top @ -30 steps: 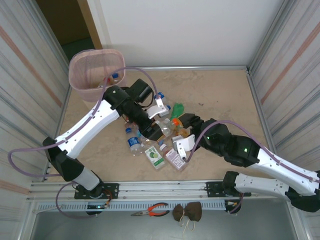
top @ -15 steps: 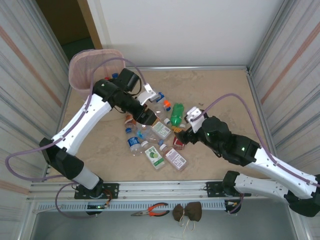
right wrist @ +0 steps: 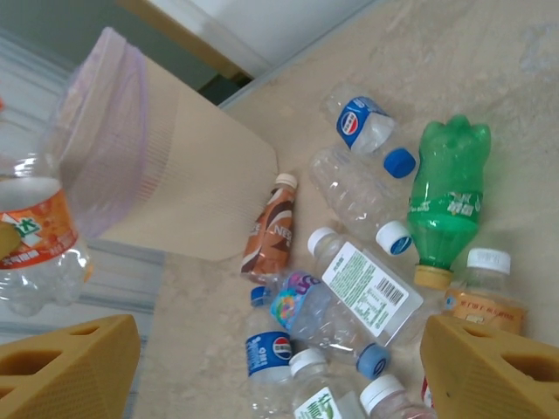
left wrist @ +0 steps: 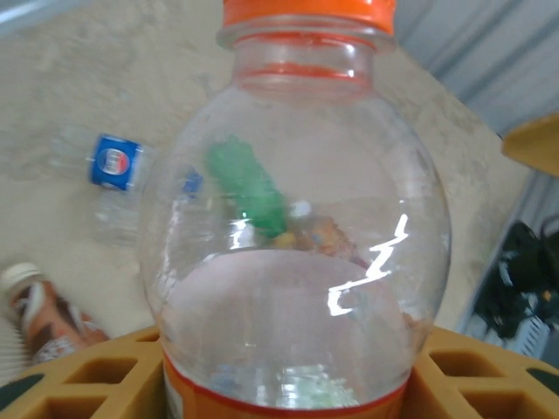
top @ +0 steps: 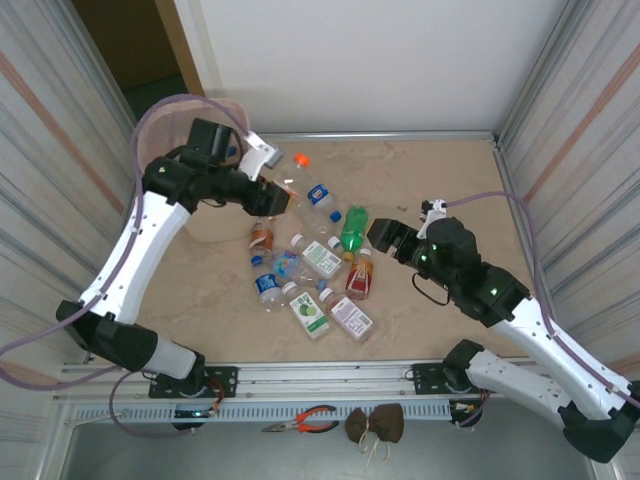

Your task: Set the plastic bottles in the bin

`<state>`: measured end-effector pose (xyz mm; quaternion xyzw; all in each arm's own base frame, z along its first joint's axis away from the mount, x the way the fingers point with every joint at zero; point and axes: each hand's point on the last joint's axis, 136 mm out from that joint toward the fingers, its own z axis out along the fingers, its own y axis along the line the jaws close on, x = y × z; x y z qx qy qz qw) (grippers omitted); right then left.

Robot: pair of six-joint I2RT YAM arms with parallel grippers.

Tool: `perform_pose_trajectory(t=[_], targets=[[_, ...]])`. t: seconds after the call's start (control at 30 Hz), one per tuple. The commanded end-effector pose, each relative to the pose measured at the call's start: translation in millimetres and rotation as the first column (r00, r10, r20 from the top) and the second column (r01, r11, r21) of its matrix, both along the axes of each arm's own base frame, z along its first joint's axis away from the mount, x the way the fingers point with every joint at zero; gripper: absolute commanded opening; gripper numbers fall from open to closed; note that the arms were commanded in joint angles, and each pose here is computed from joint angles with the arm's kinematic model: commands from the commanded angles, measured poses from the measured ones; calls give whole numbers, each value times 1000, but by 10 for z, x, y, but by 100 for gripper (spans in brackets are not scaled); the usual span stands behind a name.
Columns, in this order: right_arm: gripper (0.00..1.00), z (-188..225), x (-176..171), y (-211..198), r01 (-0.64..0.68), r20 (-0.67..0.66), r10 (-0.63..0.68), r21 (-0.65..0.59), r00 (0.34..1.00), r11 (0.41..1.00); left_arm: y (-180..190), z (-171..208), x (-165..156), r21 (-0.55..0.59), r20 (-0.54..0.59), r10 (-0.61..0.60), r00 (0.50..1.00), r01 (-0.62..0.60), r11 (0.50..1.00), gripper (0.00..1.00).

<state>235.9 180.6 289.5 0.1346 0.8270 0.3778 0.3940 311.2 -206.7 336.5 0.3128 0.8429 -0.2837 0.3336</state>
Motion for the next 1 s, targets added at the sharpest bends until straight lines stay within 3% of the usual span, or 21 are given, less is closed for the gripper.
perform_pose_trajectory(t=[0.0,0.2,0.37,0.57,0.7,0.97], targets=[[82,155,-50,63,-20,-44,24,81,999,997,270,404,238,-70,102,114,988,-108,992,54],[81,164,-24,76,-24,-39,27,66,999,998,816,703,589,-130,126,271,954,-255,958,52],[81,148,-15,69,-22,-36,24,56,999,998,1326,735,830,-118,116,408,906,-395,911,52],[80,116,-12,109,-39,-49,41,48,998,998,1950,408,1107,66,104,598,795,-606,793,52],[80,83,-19,108,-43,-59,45,36,997,998,2112,163,1221,157,99,636,765,-643,749,51],[80,45,-28,54,-35,-58,35,-1,998,999,2489,-304,1213,366,86,745,662,-716,594,56]])
